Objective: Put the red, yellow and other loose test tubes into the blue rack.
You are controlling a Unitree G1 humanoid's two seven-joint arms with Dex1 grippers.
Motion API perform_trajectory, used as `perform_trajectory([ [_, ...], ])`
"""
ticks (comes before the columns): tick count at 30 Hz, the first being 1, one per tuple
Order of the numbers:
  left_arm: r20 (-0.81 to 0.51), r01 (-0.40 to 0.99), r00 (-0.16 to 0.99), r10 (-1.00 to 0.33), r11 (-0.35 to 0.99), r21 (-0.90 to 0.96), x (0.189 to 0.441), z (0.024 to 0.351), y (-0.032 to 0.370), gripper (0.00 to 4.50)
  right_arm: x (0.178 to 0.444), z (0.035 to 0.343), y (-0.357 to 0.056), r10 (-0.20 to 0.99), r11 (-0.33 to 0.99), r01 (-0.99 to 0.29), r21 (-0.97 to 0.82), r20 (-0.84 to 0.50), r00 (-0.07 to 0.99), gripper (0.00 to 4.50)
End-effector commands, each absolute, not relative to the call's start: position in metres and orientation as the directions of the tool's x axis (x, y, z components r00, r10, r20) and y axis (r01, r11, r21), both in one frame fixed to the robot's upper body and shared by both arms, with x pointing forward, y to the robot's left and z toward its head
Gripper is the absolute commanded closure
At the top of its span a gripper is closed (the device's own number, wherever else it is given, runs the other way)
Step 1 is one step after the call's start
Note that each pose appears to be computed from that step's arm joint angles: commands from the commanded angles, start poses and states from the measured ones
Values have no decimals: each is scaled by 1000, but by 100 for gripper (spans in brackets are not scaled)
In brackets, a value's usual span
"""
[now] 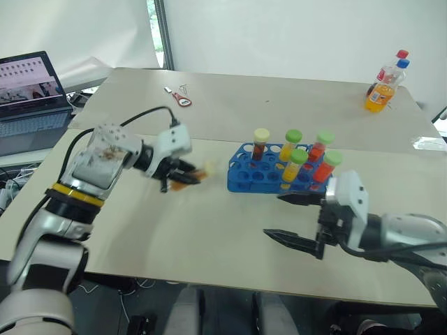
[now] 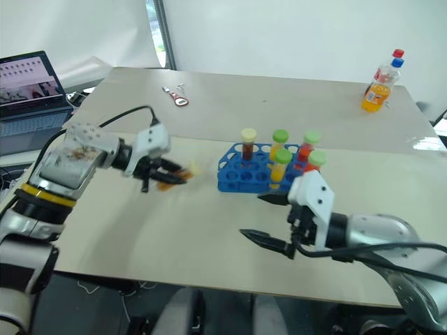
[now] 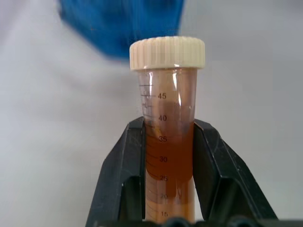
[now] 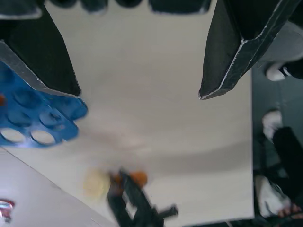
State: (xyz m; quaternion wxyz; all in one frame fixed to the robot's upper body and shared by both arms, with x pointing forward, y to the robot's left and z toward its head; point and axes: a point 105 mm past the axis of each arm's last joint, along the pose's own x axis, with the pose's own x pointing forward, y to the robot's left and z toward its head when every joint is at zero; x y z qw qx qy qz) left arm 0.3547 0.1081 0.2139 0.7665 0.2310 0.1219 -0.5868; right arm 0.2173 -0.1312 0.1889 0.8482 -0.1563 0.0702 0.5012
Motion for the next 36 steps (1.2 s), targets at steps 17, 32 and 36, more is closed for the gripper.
perform_trajectory([
  [17, 174, 960, 259, -950, 273, 64, 364, 225, 10, 366, 236, 196, -159, 565, 756, -613, -230, -242, 789, 8],
  [32, 165, 915, 334, -928, 361, 178, 380, 198, 1, 366, 229, 185, -163, 515, 790, -577, -207, -286, 808, 8],
  [36, 167, 909, 349, -922, 376, 177, 382, 195, -1, 366, 228, 183, -162, 512, 795, -573, -198, -287, 810, 8],
])
